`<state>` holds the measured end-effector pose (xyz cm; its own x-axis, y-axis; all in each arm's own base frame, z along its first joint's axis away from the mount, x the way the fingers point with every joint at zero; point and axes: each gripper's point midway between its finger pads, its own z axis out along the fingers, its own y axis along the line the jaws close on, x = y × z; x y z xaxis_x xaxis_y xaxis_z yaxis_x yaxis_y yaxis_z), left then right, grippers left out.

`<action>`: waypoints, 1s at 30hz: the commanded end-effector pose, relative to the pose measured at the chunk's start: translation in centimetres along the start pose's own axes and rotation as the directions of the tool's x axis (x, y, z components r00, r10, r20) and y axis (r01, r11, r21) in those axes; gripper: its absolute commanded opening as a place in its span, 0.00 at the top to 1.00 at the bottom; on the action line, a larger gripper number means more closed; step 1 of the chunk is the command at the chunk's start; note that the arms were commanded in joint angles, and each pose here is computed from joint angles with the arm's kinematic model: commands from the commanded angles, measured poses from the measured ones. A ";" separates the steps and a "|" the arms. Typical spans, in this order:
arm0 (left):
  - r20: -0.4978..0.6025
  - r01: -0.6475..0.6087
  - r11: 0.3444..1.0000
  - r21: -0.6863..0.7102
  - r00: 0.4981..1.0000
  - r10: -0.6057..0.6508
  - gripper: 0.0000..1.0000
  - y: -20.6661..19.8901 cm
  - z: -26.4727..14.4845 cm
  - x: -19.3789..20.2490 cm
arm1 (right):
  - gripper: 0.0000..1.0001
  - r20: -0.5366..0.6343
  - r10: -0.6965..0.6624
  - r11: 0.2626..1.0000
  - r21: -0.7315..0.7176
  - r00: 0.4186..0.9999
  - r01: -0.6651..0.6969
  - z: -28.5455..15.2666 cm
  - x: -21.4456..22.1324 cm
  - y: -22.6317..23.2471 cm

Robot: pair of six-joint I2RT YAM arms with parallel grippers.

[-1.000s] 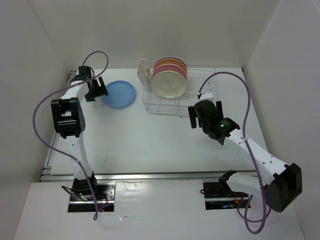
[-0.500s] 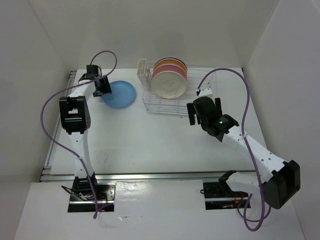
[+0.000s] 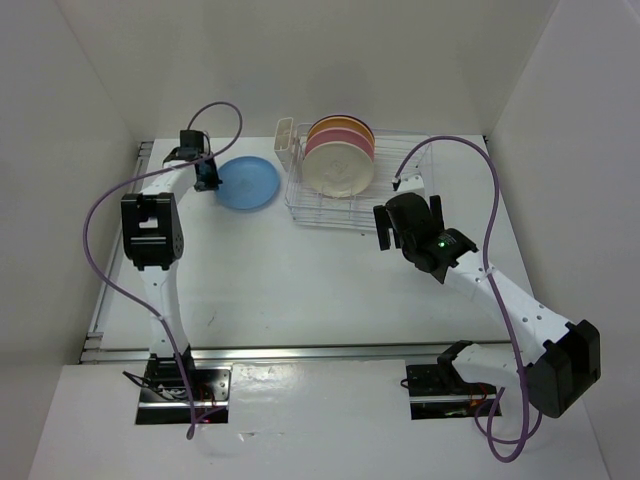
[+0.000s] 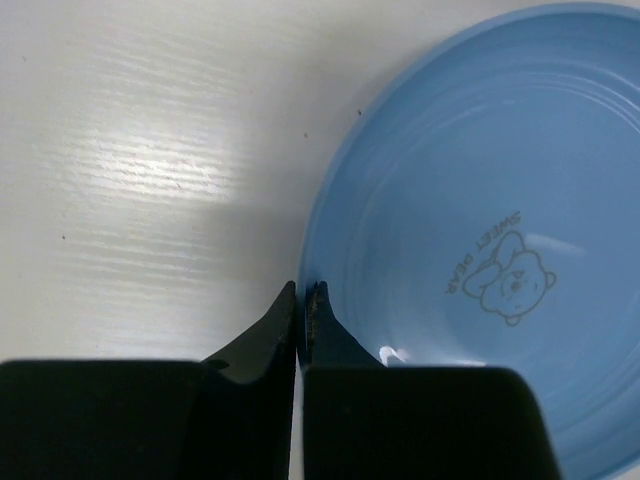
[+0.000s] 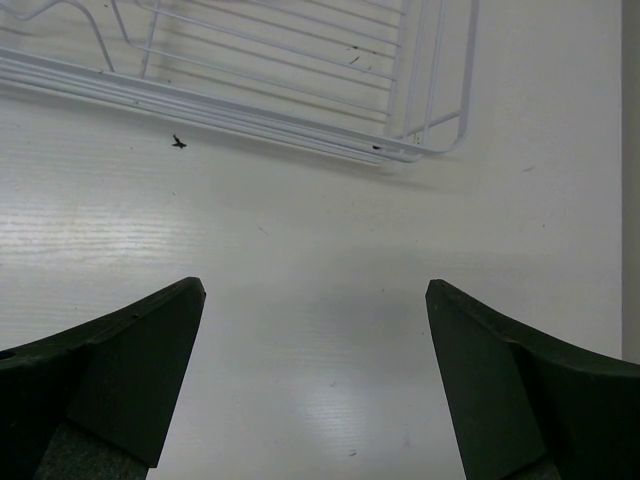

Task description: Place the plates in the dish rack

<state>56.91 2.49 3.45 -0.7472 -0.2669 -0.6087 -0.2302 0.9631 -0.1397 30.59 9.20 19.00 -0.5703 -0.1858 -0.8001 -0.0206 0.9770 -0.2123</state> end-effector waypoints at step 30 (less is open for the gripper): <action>0.926 -0.496 0.784 -0.373 -0.254 0.280 1.00 -18.7 -40.7 -13.9 | 0.00 0.049 0.051 0.998 -0.026 0.998 -0.050 0.5 -1.6 0.8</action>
<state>50.65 -11.68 37.59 0.2826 0.2419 -0.9282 0.2903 0.9008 0.3231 30.89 9.78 19.08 -0.5610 -0.1776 -0.8085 -0.0351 0.9809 -0.1911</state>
